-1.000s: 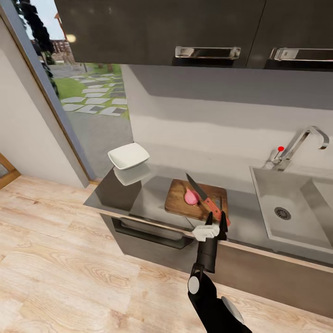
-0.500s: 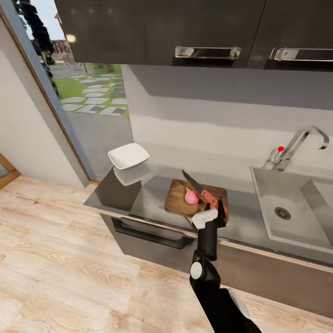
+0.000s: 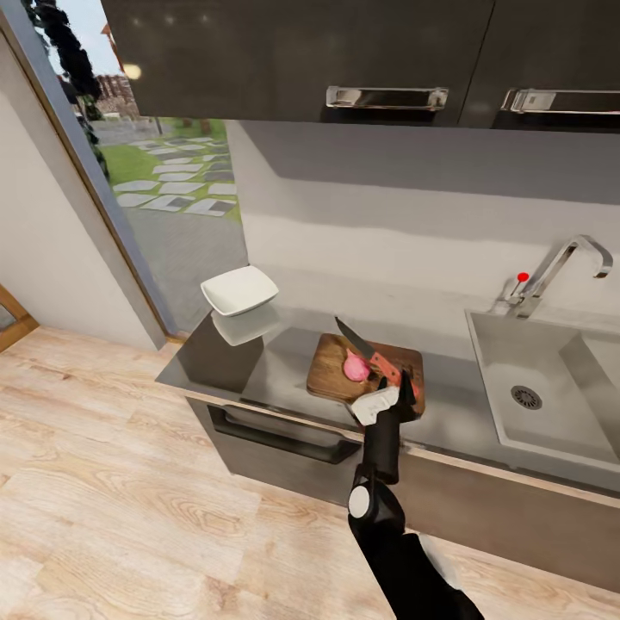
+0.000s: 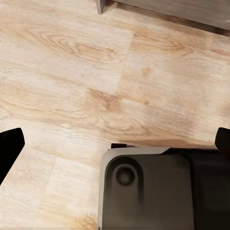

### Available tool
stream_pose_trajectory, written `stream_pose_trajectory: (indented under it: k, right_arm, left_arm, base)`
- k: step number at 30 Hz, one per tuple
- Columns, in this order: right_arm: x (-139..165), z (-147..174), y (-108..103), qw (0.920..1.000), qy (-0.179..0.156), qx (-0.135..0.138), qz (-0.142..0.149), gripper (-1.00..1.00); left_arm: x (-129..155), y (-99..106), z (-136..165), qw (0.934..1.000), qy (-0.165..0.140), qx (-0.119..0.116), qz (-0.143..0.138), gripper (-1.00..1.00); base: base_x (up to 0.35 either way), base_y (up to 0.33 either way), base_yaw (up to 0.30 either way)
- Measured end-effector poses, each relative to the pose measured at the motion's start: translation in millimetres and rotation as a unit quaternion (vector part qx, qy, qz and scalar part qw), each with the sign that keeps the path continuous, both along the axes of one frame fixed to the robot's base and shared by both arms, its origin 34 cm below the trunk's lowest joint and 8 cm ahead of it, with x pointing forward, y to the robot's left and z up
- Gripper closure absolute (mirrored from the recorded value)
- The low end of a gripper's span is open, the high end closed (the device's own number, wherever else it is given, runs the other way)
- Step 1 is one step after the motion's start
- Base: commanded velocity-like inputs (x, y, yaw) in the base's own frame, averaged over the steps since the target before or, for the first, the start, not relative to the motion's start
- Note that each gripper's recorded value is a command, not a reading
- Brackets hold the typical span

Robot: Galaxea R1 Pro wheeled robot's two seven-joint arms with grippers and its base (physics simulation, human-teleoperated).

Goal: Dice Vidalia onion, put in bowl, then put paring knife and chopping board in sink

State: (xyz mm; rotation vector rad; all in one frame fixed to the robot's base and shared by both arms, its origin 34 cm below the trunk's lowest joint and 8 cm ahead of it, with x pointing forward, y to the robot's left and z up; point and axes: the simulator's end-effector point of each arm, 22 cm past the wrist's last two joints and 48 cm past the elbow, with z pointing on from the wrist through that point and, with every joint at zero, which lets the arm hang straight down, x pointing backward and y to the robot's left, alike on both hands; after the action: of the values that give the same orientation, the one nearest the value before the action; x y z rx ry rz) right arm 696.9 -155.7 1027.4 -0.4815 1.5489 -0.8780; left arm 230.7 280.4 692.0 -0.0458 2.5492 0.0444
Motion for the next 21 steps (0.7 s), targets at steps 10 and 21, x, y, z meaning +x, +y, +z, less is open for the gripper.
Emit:
stream_pose_trajectory:
  k: [10, 21]
  right_arm:
    - [1.1, -9.6, -22.4, 0.9999, 0.007, -0.008, -0.008, 1.0]
    - [0.6, -15.1, -28.5, 0.9996, 0.017, -0.016, -0.016, 1.0]
  left_arm:
    - [-20.0, 5.4, -6.5, 0.9998, 0.022, 0.004, 0.004, -1.0]
    - [-32.7, 6.9, -10.2, 0.9993, 0.037, 0.005, 0.004, -1.0]
  base:
    - [0.0, 0.0, 0.0]
    - [0.0, 0.0, 0.0]
